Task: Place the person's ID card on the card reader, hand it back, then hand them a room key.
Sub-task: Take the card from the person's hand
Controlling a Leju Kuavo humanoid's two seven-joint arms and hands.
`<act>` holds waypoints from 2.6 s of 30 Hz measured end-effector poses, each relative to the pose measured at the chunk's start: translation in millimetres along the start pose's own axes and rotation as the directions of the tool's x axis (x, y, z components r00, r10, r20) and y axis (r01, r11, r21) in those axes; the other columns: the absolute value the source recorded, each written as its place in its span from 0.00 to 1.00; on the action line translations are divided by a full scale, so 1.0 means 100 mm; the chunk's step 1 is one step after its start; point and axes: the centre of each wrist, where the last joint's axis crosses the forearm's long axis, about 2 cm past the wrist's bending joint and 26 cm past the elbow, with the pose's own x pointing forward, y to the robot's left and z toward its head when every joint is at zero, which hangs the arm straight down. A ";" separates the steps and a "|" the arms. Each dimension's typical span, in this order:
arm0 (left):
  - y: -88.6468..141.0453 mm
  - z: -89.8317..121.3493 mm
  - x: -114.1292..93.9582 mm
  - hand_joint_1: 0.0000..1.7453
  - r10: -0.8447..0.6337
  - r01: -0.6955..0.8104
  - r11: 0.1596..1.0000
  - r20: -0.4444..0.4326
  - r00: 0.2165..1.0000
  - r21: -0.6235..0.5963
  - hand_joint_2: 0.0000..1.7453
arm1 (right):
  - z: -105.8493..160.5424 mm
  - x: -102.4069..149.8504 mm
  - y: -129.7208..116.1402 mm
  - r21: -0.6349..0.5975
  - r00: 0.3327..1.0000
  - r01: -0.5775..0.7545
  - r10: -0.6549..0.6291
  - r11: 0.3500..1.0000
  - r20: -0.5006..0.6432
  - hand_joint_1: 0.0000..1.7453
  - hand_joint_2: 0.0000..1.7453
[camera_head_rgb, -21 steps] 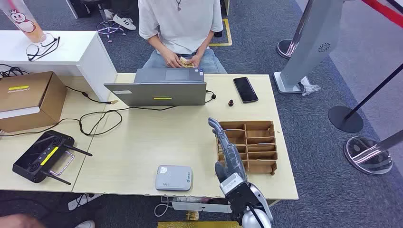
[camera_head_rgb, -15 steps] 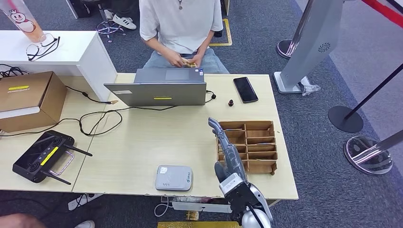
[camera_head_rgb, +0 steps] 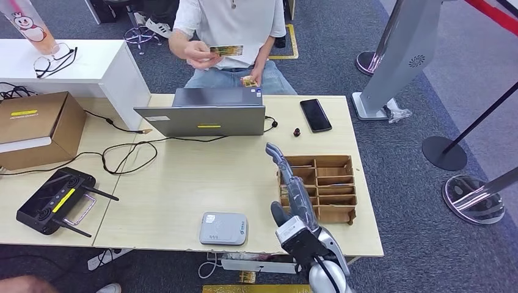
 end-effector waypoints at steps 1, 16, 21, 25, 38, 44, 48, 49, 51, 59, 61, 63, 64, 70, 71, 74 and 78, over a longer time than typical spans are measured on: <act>0.00 0.00 0.00 0.00 -0.001 0.001 1.000 0.000 1.000 -0.001 0.00 | -0.03 0.01 -0.01 0.007 1.000 -0.013 0.013 1.000 0.006 0.00 0.00; -0.01 -0.01 0.16 0.00 -0.023 0.023 1.000 0.005 1.000 -0.020 0.00 | -1.14 0.21 -0.34 -0.049 0.812 -0.559 0.558 0.828 0.170 0.00 0.00; -0.03 0.00 0.18 0.00 -0.033 0.033 0.999 0.006 0.999 -0.025 0.00 | -1.29 0.21 -0.35 -0.086 0.703 -0.688 0.692 0.720 0.164 0.00 0.75; -0.05 0.00 0.22 0.00 -0.045 0.045 0.999 0.012 0.999 -0.029 0.00 | -1.40 0.21 -0.34 -0.110 0.585 -0.789 0.794 0.604 0.166 0.00 1.00; -0.05 0.00 0.24 0.00 -0.049 0.050 0.998 0.015 0.999 -0.026 0.00 | -1.56 0.09 -0.25 -0.073 0.355 -0.926 0.920 0.370 0.164 0.00 1.00; -0.05 0.00 0.23 0.00 -0.047 0.047 0.999 0.012 0.999 -0.025 0.00 | -1.59 0.07 -0.20 -0.058 0.330 -0.937 0.929 0.344 0.168 0.00 1.00; -0.05 0.00 0.22 0.00 -0.044 0.044 0.999 0.013 0.999 -0.025 0.00 | -1.61 0.06 -0.19 -0.049 0.308 -0.946 0.936 0.320 0.169 0.00 1.00; -0.05 0.00 0.22 0.00 -0.044 0.045 0.999 0.013 0.999 -0.025 0.00 | -1.61 0.05 -0.19 -0.048 0.299 -0.949 0.939 0.311 0.169 0.00 1.00; -0.05 0.00 0.22 0.00 -0.044 0.044 0.999 0.014 0.999 -0.025 0.00 | -1.61 0.04 -0.18 -0.041 0.288 -0.954 0.943 0.298 0.167 0.00 1.00; -0.05 0.00 0.22 0.00 -0.044 0.044 0.999 0.014 0.999 -0.026 0.00 | -1.61 0.00 -0.15 0.001 0.274 -0.961 0.948 0.278 0.163 0.00 1.00; -0.05 0.00 0.22 0.00 -0.044 0.044 0.999 0.014 0.999 -0.026 0.00 | -1.62 -0.01 -0.14 0.010 0.275 -0.961 0.948 0.277 0.162 0.00 1.00; -0.05 0.00 0.22 0.00 -0.044 0.044 0.999 0.014 0.999 -0.026 0.00 | -1.62 -0.01 -0.14 0.016 0.276 -0.961 0.948 0.277 0.162 0.03 1.00; -0.05 0.00 0.22 0.00 -0.044 0.044 0.999 0.014 0.999 -0.026 0.00 | -1.62 -0.02 -0.13 0.019 0.276 -0.961 0.948 0.276 0.162 0.27 1.00; -0.05 0.00 0.22 0.00 -0.044 0.044 0.999 0.014 0.999 -0.025 0.00 | -1.63 -0.03 -0.14 0.035 0.272 -0.962 0.948 0.270 0.163 1.00 1.00; -0.05 0.00 0.22 0.00 -0.044 0.044 0.999 0.014 0.999 -0.025 0.00 | -1.63 -0.03 -0.14 0.038 0.271 -0.962 0.949 0.269 0.163 1.00 1.00; -0.05 0.00 0.22 0.00 -0.044 0.044 0.999 0.016 0.999 -0.025 0.00 | -1.63 -0.03 -0.14 0.044 0.270 -0.963 0.949 0.267 0.163 1.00 1.00; -0.05 0.00 0.22 0.00 -0.043 0.043 0.999 0.017 0.999 -0.025 0.00 | -1.63 -0.04 -0.14 0.047 0.270 -0.963 0.949 0.266 0.165 1.00 1.00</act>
